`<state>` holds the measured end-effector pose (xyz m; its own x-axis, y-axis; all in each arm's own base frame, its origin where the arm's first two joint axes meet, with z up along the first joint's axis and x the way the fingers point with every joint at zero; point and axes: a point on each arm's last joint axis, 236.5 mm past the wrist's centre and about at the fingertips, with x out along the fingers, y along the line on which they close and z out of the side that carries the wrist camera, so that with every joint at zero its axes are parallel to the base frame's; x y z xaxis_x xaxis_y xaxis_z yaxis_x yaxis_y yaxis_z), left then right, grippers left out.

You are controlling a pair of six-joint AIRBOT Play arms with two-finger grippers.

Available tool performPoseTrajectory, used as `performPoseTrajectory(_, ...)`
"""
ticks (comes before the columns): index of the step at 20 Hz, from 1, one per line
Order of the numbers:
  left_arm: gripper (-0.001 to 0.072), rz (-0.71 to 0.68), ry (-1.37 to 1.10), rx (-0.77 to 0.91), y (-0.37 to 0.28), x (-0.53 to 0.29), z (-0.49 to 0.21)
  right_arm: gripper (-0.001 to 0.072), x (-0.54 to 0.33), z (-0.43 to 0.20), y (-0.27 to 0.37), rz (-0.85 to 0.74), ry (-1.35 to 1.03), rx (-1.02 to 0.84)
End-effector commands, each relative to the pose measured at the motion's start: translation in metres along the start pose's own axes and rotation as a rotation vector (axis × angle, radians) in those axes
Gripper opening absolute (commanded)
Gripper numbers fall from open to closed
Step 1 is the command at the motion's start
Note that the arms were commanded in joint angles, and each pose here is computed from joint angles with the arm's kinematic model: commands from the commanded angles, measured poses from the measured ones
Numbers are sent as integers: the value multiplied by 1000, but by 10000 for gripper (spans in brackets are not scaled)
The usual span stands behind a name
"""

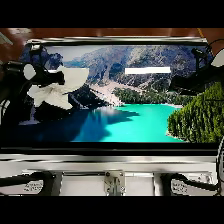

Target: Fold the shirts.

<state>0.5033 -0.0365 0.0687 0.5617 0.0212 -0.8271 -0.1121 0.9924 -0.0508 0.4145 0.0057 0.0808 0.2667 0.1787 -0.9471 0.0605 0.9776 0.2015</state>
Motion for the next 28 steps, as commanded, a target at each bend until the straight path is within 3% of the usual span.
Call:
performPoseTrajectory(1,704,109,80,-131,80,56,17,668,14,4,1,15,5,14)
performPoseTrajectory(5,706,184,229,-223,140,109,-9,668,39,-8,4,50,49,40)
performPoseTrajectory(11,699,171,341,-237,151,156,-49,667,50,-12,9,82,52,27)
performPoseTrajectory(12,601,162,357,-224,150,162,-54,667,49,-15,16,109,67,32)
performPoseTrajectory(14,167,156,373,-228,148,166,-60,667,47,-25,28,158,108,39)
performPoseTrajectory(15,38,146,370,-234,145,163,-57,667,45,-28,30,170,124,39)
performPoseTrajectory(18,38,91,280,-163,129,126,-21,667,45,-34,30,169,144,6)
performPoseTrajectory(21,37,52,24,-8,96,24,61,667,44,-34,21,131,139,-9)
performPoseTrajectory(25,37,-84,-511,107,6,-211,141,666,3,-29,29,129,33,-64)
performPoseTrajectory(28,37,-256,-752,161,-50,-363,116,666,-57,-25,34,88,-142,-146)
